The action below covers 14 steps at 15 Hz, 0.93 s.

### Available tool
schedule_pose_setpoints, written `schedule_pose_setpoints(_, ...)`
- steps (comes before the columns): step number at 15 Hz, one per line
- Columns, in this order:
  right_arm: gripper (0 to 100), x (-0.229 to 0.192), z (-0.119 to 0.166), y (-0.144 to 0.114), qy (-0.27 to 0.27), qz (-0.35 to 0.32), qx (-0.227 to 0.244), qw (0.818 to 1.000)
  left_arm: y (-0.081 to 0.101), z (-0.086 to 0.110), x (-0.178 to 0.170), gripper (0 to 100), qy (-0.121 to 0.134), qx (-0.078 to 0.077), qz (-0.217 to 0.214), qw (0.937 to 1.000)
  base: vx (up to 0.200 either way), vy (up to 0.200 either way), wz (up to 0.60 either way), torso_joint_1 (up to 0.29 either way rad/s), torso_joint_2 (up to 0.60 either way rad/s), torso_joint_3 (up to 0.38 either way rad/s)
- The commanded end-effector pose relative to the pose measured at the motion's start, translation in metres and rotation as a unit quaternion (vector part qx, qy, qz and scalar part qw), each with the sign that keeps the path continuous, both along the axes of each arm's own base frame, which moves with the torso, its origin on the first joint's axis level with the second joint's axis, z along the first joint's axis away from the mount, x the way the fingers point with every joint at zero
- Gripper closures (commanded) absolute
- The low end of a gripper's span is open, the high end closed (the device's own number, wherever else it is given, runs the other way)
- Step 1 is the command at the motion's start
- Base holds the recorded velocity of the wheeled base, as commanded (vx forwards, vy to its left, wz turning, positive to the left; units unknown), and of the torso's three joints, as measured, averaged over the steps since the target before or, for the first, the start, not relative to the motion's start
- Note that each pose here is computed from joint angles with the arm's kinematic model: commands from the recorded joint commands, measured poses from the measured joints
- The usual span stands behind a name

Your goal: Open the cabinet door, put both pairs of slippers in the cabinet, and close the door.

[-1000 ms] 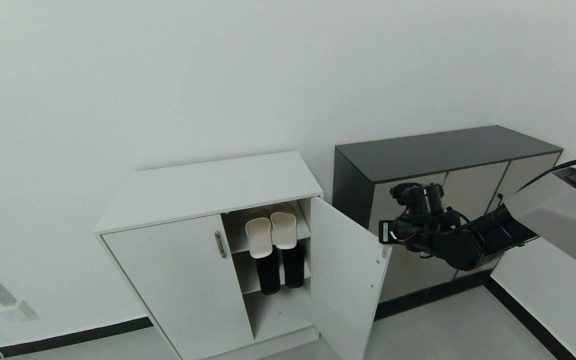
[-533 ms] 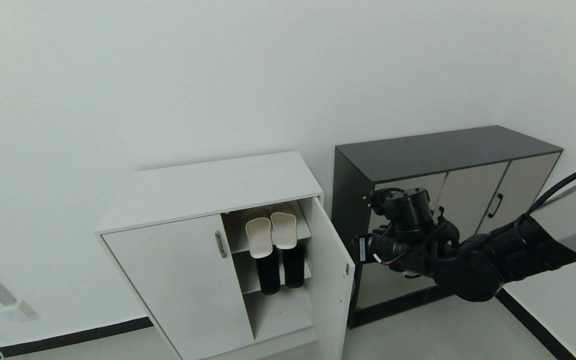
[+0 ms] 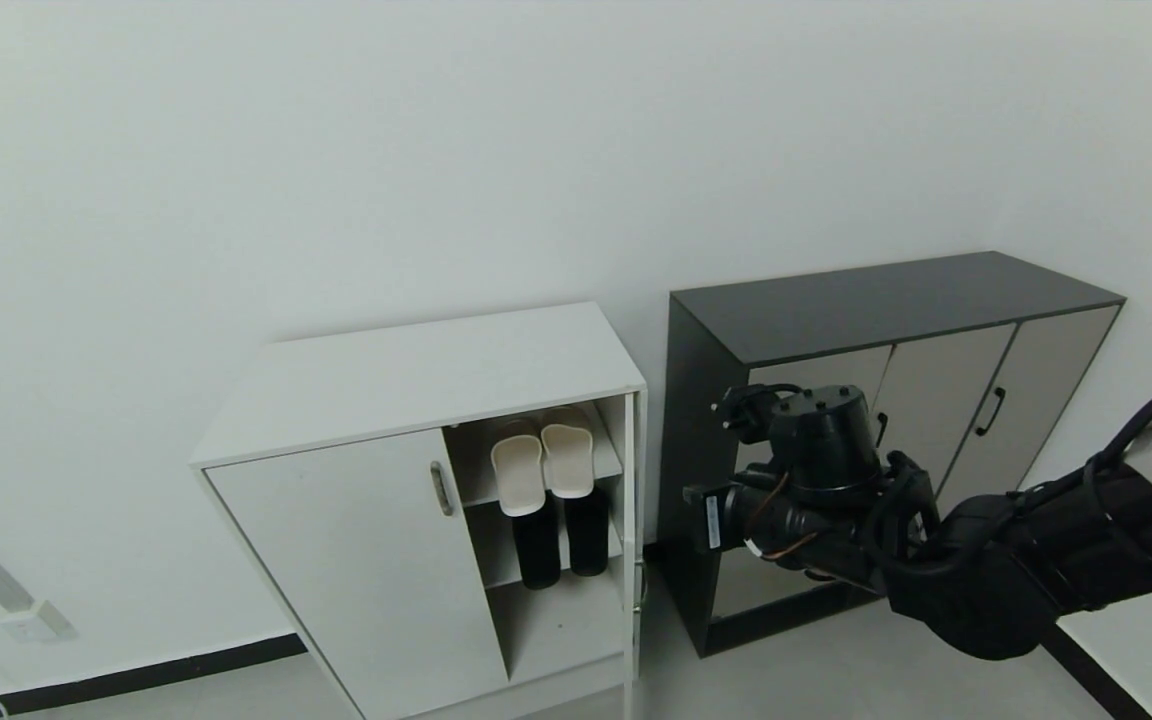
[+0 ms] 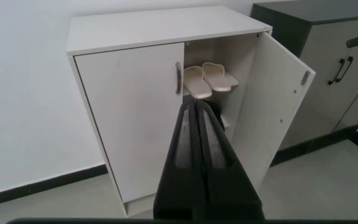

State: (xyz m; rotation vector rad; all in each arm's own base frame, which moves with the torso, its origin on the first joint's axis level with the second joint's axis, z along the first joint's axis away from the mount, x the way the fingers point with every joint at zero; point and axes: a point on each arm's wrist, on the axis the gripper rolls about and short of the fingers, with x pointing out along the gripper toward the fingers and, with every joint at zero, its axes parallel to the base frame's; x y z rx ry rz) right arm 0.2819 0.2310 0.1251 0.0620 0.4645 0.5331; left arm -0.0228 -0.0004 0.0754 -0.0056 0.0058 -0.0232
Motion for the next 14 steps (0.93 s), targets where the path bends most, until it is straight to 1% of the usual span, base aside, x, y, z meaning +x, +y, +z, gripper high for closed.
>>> schedule_pose_setpoints(1,100,-0.002,0.001,-0.001,-0.001,0.001,0.000,1.000,0.000,0.000,0.000,100,0.000,0.000,0.000,1.0000,0.000,0.000,0.00,0.000,0.00,0.000)
schedule_pose_setpoints(5,100,-0.003,0.003,-0.001,-0.003,0.001,0.002,1.000,0.000,0.000,0.000,100,0.000,-0.001,0.000,1.0000,0.000,0.000,0.00,0.000,0.00,0.000)
schedule_pose_setpoints(8,100,-0.003,0.010,-0.001,-0.019,0.002,0.016,1.000,0.000,0.000,0.000,100,0.000,-0.001,0.000,1.0000,0.000,0.000,0.00,0.000,0.00,0.000)
schedule_pose_setpoints(11,100,-0.010,0.021,-0.007,-0.027,0.010,0.027,0.999,0.000,0.000,0.000,100,0.000,-0.001,0.000,1.0000,0.000,0.000,0.60,0.002,0.00,0.004)
schedule_pose_setpoints(14,100,-0.013,0.020,-0.009,-0.021,0.019,0.027,0.999,0.000,0.000,0.000,100,0.000,-0.001,0.000,1.0000,0.000,0.000,0.60,0.010,0.01,0.001)
